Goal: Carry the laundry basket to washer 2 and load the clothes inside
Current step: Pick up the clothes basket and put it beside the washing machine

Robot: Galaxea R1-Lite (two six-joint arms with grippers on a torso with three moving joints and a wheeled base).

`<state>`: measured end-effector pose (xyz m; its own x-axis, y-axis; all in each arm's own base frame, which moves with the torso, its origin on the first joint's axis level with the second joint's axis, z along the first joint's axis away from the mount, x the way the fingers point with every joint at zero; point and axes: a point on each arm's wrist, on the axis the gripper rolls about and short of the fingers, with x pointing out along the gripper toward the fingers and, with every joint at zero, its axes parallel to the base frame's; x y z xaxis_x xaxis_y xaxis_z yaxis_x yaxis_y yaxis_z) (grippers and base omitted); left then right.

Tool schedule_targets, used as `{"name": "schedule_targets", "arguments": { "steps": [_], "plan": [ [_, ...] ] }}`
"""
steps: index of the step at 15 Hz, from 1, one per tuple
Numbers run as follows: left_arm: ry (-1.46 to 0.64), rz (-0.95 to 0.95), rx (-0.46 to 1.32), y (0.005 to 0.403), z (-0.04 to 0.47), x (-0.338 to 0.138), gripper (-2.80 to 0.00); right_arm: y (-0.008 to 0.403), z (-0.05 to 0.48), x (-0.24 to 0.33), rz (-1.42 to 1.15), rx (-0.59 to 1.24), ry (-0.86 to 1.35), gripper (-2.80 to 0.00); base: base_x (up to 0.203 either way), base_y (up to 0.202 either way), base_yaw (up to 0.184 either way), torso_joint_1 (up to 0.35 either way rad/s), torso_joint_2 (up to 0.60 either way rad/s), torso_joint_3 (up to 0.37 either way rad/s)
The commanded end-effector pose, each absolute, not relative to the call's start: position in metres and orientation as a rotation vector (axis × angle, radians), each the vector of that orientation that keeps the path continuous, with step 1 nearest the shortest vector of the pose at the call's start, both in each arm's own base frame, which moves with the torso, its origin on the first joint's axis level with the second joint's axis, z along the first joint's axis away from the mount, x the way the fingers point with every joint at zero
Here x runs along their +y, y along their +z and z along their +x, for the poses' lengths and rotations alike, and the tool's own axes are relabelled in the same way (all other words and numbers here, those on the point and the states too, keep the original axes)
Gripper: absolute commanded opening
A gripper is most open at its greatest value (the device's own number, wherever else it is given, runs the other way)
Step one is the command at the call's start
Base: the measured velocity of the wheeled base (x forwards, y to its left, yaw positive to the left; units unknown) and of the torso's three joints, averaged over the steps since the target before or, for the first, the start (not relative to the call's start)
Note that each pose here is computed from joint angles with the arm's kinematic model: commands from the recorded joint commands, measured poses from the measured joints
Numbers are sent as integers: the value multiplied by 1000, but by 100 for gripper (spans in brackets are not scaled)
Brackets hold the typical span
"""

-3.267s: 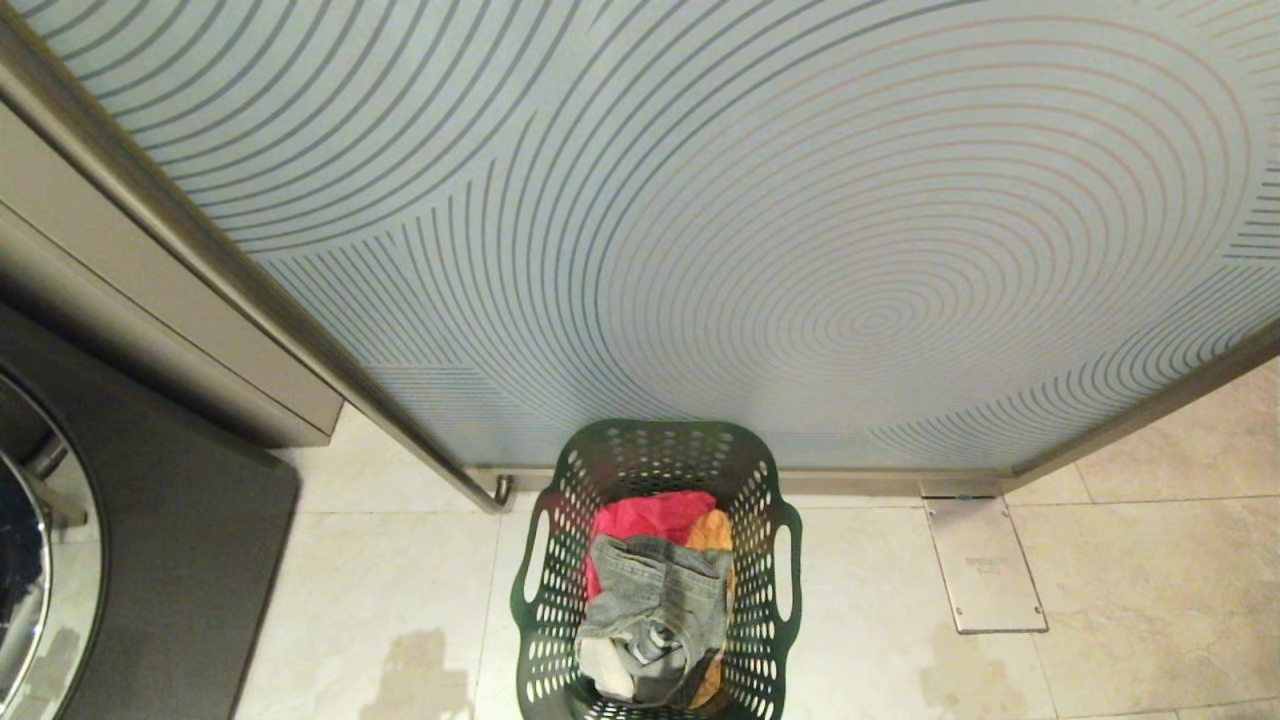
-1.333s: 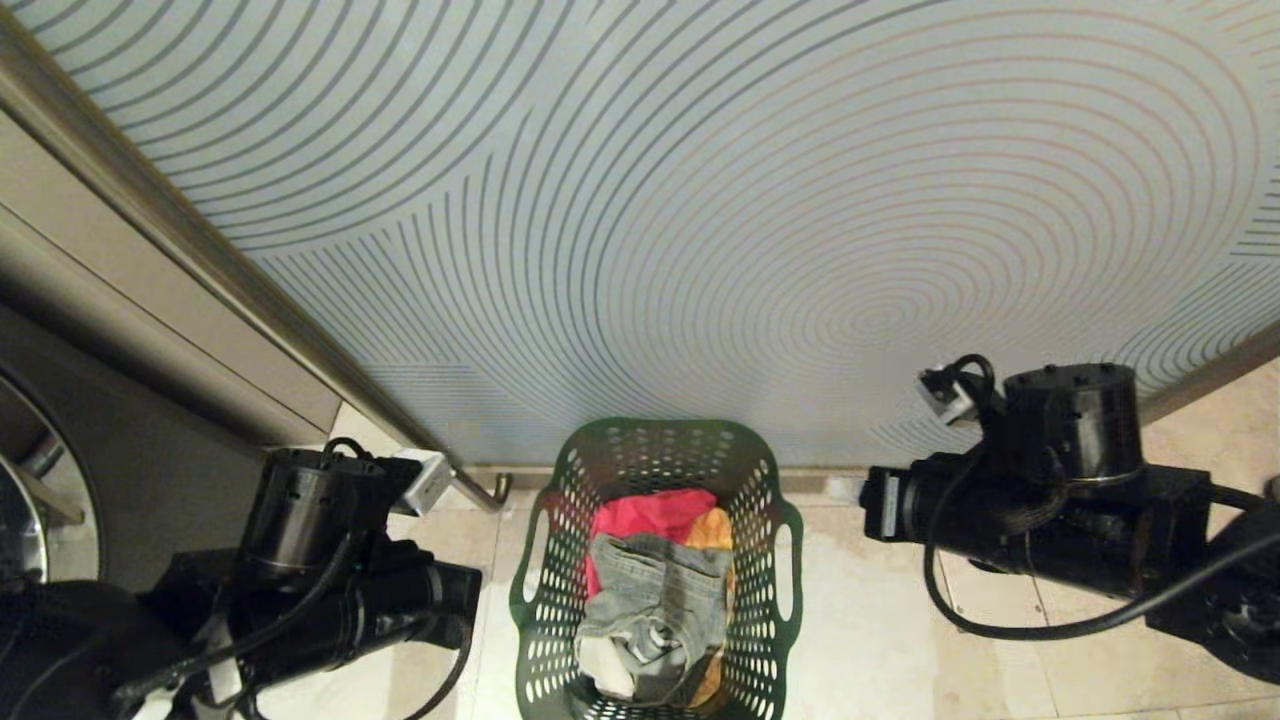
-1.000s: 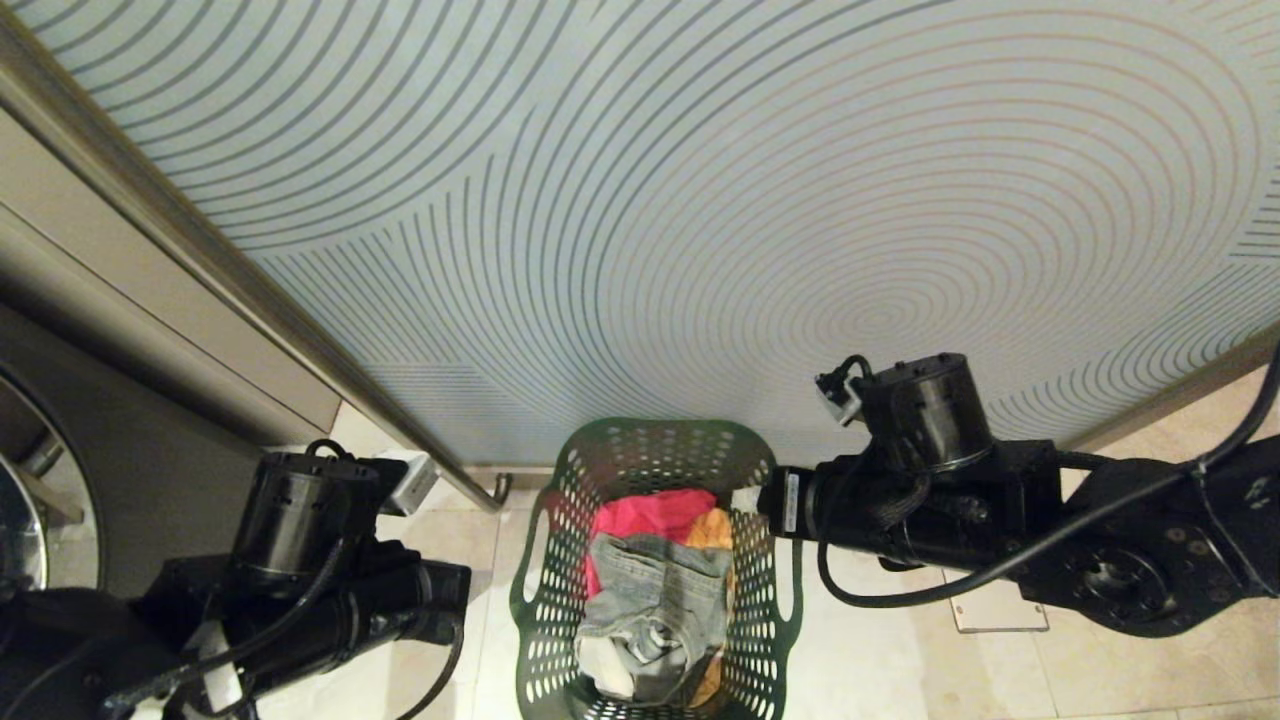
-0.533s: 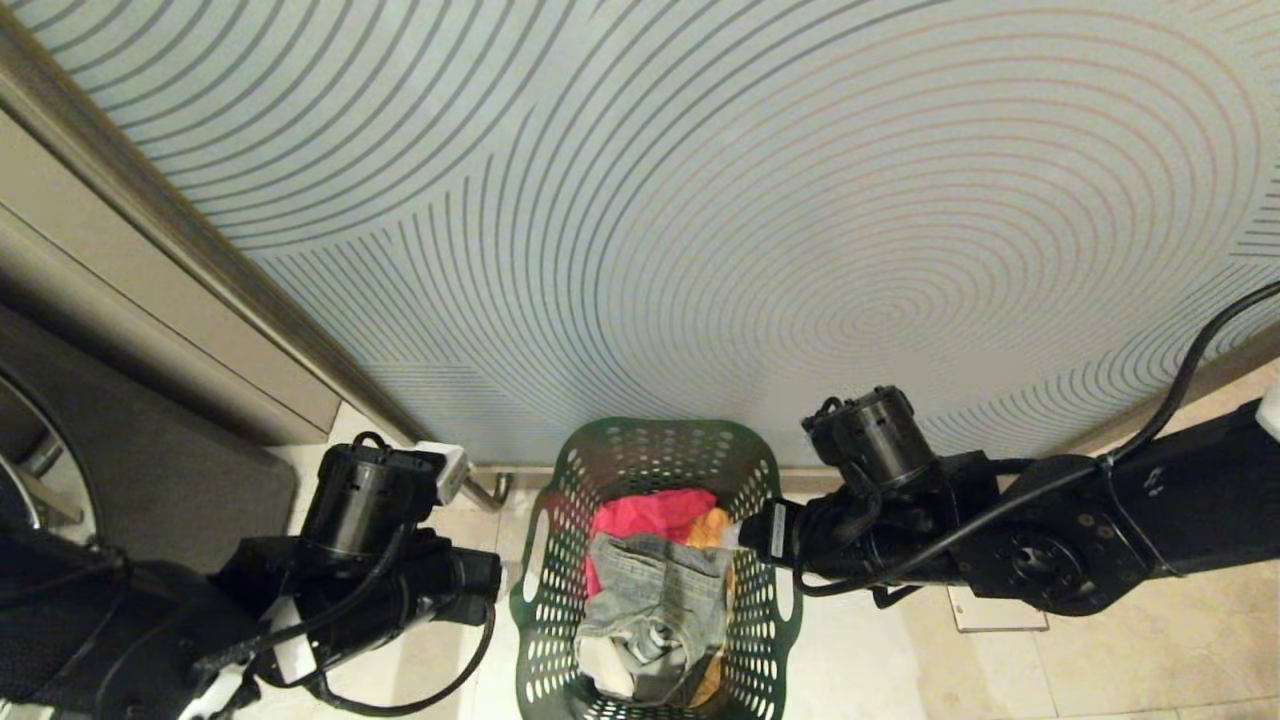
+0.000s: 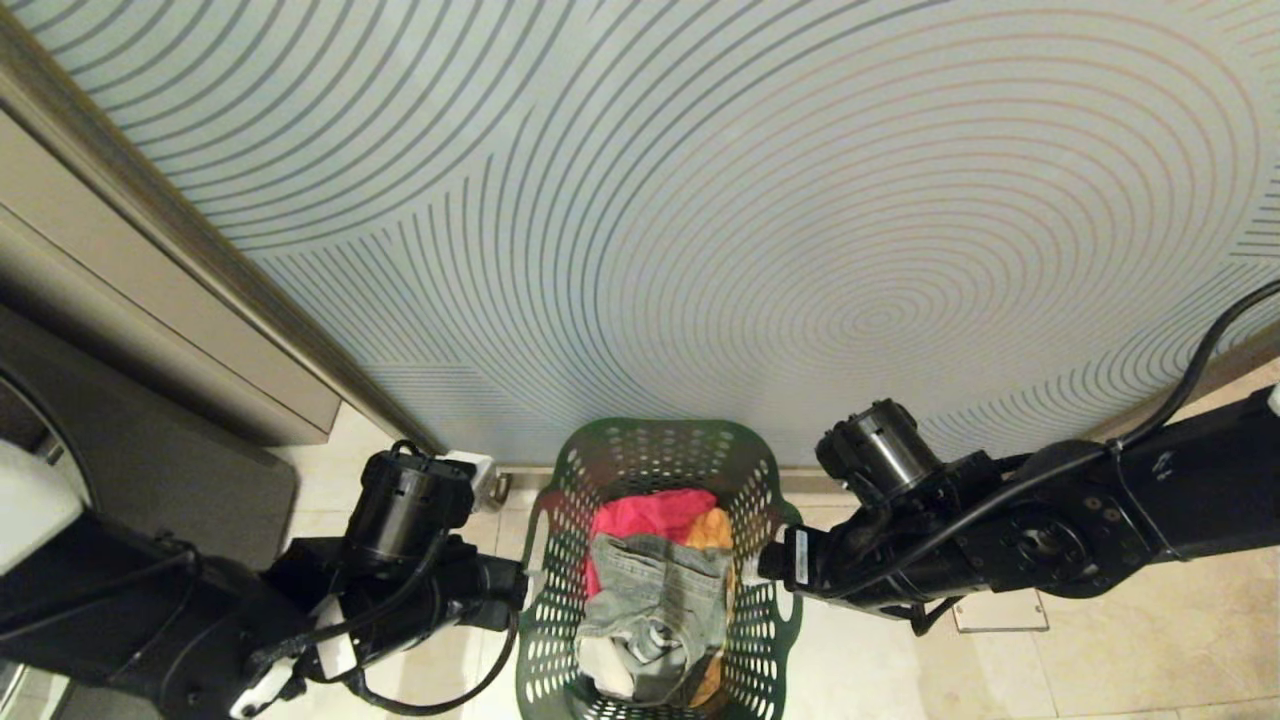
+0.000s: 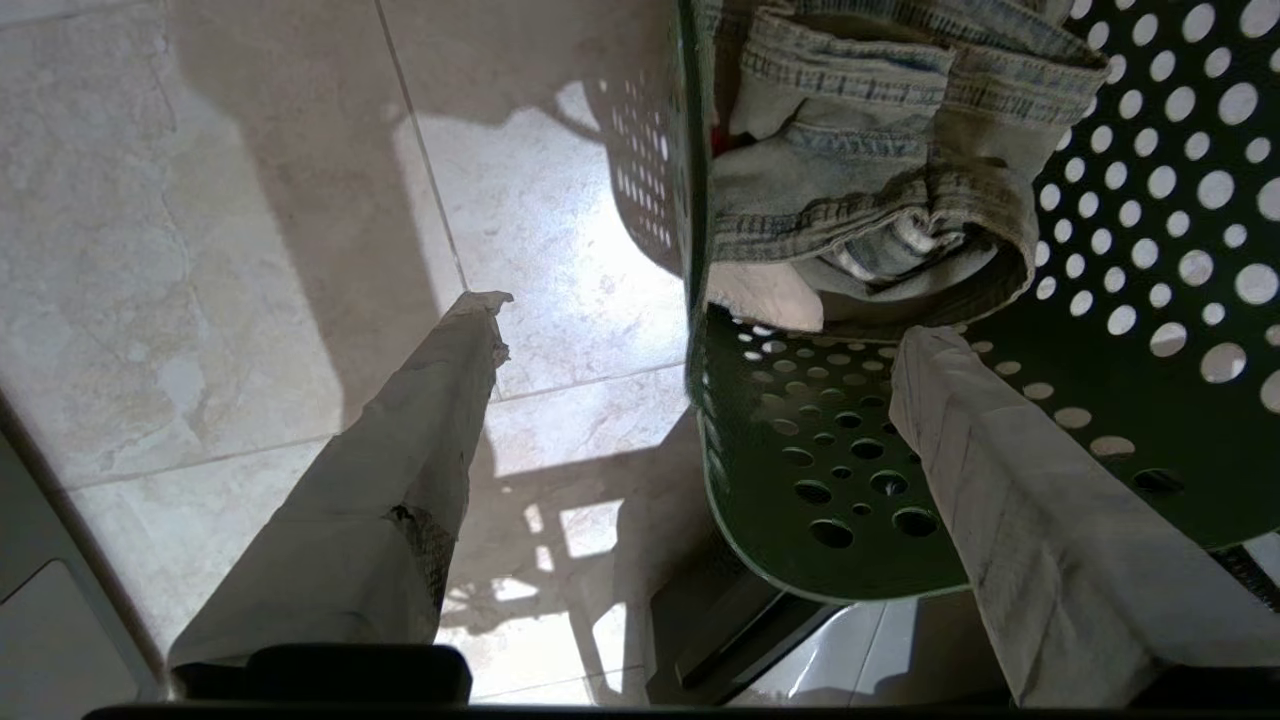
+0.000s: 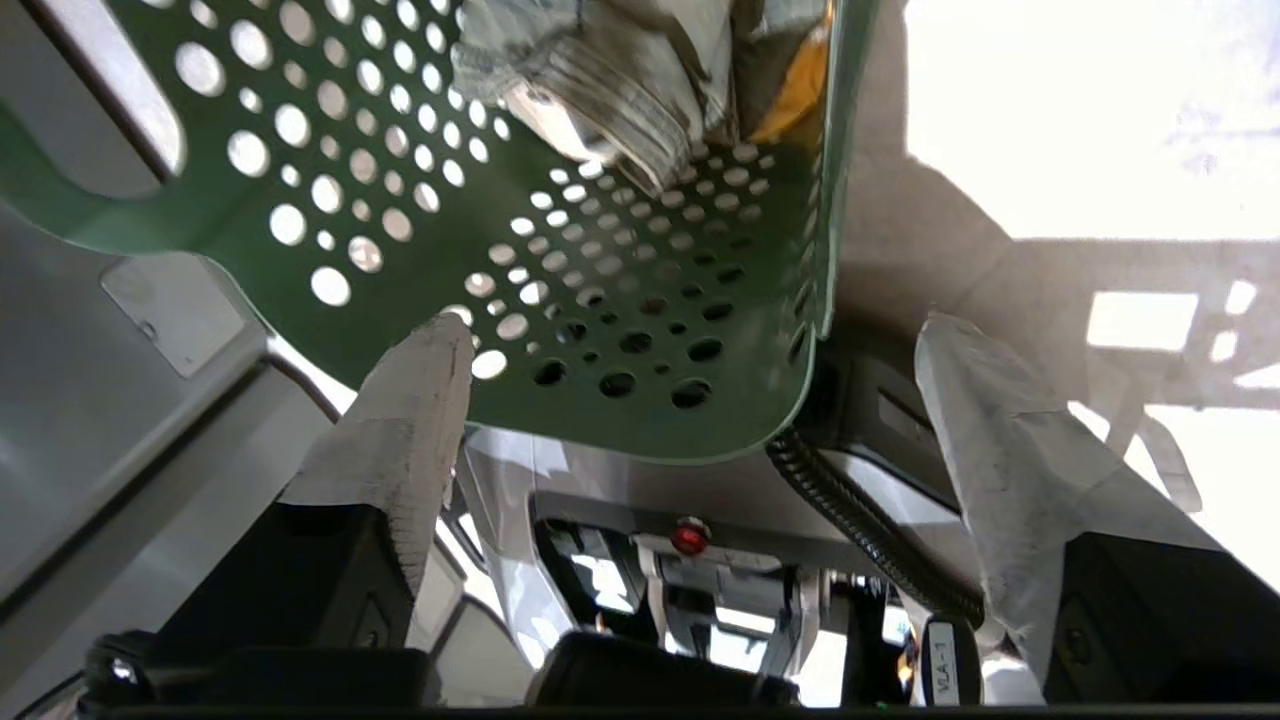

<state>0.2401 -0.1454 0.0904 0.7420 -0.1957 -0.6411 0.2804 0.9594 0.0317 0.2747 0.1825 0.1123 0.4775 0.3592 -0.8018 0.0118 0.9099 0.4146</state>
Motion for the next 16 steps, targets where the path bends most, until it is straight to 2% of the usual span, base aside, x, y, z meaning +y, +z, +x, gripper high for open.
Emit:
{"name": "schedule_targets", "arguments": {
  "steps": [1, 9, 16],
  "plan": [
    [-257, 125, 690, 84, 246, -150, 0, 103, 277, 182, 389, 1087, 210, 0, 0, 0, 0, 0, 0, 0],
    [-242, 101, 696, 71, 257, -155, 0, 66, 300, 162, 338, 1113, 165, 0, 0, 0, 0, 0, 0, 0],
    [-185, 104, 664, 43, 278, -165, 0, 59, 309, 158, 324, 1085, 175, 0, 0, 0, 0, 0, 0, 0]
  ]
}}
